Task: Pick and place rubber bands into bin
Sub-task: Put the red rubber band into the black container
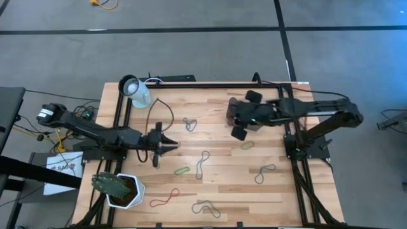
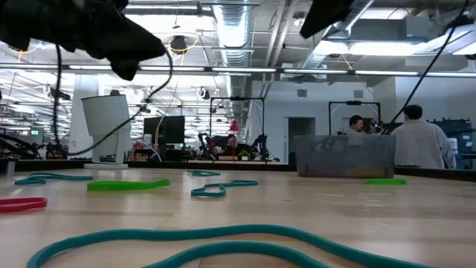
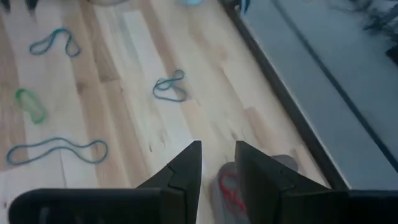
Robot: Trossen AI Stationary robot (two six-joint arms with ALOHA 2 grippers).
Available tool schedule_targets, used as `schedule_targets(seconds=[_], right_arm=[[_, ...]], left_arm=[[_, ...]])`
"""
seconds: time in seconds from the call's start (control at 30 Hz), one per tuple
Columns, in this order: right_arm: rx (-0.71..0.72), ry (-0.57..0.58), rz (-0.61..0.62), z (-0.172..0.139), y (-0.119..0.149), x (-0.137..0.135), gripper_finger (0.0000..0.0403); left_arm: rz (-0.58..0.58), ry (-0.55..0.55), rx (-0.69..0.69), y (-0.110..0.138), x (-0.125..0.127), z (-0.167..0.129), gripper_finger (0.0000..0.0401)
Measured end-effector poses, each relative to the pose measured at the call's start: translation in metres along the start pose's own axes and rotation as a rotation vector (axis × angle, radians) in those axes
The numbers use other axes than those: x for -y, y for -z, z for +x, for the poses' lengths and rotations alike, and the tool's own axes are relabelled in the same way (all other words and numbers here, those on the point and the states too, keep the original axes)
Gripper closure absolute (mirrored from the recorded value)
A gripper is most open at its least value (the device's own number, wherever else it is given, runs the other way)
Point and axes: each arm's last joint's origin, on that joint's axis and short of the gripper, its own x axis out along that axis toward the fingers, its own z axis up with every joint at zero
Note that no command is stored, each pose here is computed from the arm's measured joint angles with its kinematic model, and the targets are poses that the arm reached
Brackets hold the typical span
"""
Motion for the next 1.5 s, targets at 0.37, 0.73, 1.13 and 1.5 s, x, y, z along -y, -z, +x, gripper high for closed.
schedule_targets(seconds=[0.37,0.73,1.13,1.5], right_arm=[[0.006,-0.015,-0.004,-0.014,0.056,-0.025,0.0310],[0.059,-0.008,0.068,0.012,0.098,-0.058,0.0310],[0.199,-0.081,0.080,0.015,0.116,-0.085,0.0310],[0.265,-0.156,0.058,-0.002,0.122,-0.104,0.0311]], left_arm=[[0.082,0.231,-0.560,0.020,0.027,0.054,0.0326],[0.001,0.363,-1.067,0.025,0.075,0.102,0.0326],[-0.001,0.185,-1.109,0.044,0.119,0.114,0.0326],[-0.006,0.112,-1.157,0.058,0.123,0.111,0.0326]])
